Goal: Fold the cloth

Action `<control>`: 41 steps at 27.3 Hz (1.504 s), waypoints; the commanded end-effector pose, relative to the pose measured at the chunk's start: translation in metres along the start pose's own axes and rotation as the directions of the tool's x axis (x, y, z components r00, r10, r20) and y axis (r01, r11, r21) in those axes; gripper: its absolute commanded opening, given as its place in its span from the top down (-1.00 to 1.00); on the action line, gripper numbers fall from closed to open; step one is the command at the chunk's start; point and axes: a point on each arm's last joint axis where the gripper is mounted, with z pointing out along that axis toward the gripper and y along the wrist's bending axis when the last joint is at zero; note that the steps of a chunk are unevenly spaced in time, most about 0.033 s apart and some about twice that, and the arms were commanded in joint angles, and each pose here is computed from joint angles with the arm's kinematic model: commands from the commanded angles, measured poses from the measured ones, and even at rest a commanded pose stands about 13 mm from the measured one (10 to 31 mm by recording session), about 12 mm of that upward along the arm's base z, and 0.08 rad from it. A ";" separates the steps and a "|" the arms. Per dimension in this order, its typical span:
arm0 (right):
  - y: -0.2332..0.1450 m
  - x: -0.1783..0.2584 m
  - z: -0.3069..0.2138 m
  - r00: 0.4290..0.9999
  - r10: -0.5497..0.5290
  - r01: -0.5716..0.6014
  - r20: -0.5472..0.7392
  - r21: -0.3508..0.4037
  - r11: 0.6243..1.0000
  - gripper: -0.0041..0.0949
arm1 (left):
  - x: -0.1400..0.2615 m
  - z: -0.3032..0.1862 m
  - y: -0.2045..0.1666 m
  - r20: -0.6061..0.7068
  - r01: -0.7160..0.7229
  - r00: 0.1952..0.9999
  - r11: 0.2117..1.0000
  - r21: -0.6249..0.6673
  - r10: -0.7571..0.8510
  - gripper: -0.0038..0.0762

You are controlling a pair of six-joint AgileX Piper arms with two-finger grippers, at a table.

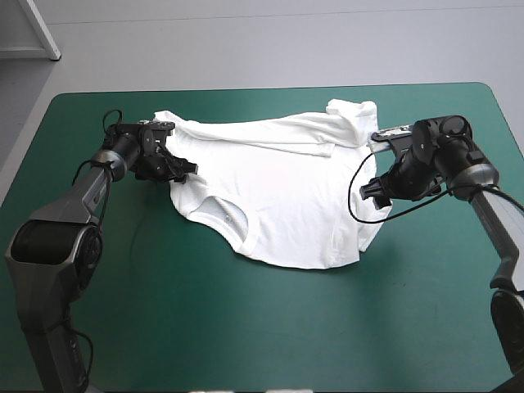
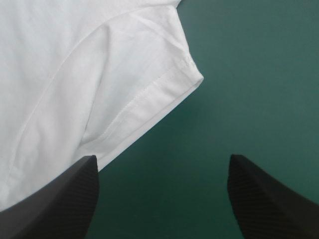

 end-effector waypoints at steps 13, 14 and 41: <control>-0.010 -0.026 0.072 0.994 0.033 -0.036 0.100 0.027 0.999 -0.43 | 0.003 0.018 -0.018 -0.042 -0.009 0.999 0.995 0.103 0.013 0.92; -0.011 -0.026 0.078 0.996 0.035 -0.038 0.087 0.026 0.999 -0.43 | 0.003 0.018 -0.018 -0.046 -0.009 0.999 0.995 0.103 0.014 0.92; -0.003 -0.017 -0.125 0.803 0.033 -0.039 0.596 -0.003 0.999 0.96 | -0.017 -0.253 -0.021 0.500 -0.089 0.863 0.996 0.000 0.077 0.92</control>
